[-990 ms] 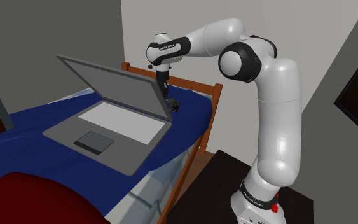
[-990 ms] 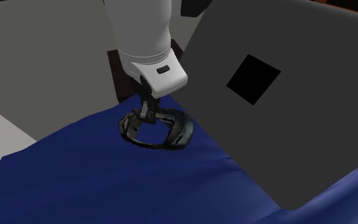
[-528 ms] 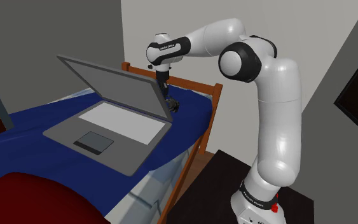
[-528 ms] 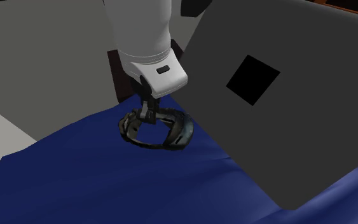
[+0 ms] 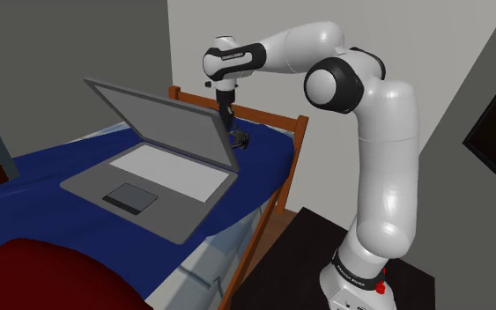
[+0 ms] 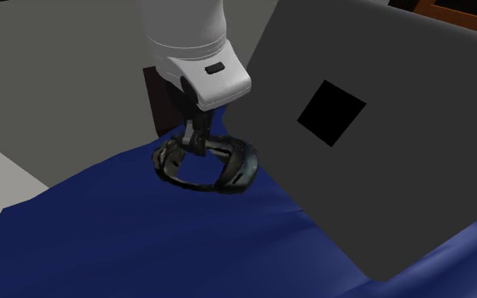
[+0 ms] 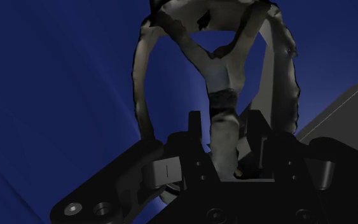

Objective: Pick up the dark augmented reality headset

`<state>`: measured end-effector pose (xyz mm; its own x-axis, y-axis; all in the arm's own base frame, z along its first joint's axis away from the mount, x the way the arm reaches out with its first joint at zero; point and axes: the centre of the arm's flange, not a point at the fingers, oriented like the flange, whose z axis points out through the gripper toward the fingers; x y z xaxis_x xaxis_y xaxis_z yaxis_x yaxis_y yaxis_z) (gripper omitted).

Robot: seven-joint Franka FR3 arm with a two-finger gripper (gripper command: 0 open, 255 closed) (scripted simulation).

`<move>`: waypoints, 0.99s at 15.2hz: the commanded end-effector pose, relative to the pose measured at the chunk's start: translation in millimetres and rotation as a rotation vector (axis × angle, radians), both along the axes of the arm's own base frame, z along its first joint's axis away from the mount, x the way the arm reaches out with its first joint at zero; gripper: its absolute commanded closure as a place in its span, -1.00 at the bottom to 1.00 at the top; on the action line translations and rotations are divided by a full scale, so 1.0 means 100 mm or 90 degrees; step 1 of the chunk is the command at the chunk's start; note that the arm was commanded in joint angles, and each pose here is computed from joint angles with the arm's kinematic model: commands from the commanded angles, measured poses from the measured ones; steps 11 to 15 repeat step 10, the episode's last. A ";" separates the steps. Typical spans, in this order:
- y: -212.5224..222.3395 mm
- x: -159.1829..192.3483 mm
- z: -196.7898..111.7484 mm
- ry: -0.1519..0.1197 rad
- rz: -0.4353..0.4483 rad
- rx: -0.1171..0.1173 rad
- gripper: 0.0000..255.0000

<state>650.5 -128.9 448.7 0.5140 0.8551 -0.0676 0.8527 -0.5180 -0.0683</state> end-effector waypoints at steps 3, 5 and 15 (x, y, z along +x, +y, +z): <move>0.00 -0.01 0.21 -0.001 0.000 0.000 1.00; 0.00 -0.01 0.32 -0.001 0.000 0.000 1.00; 0.00 -0.01 0.48 -0.001 0.000 0.000 1.00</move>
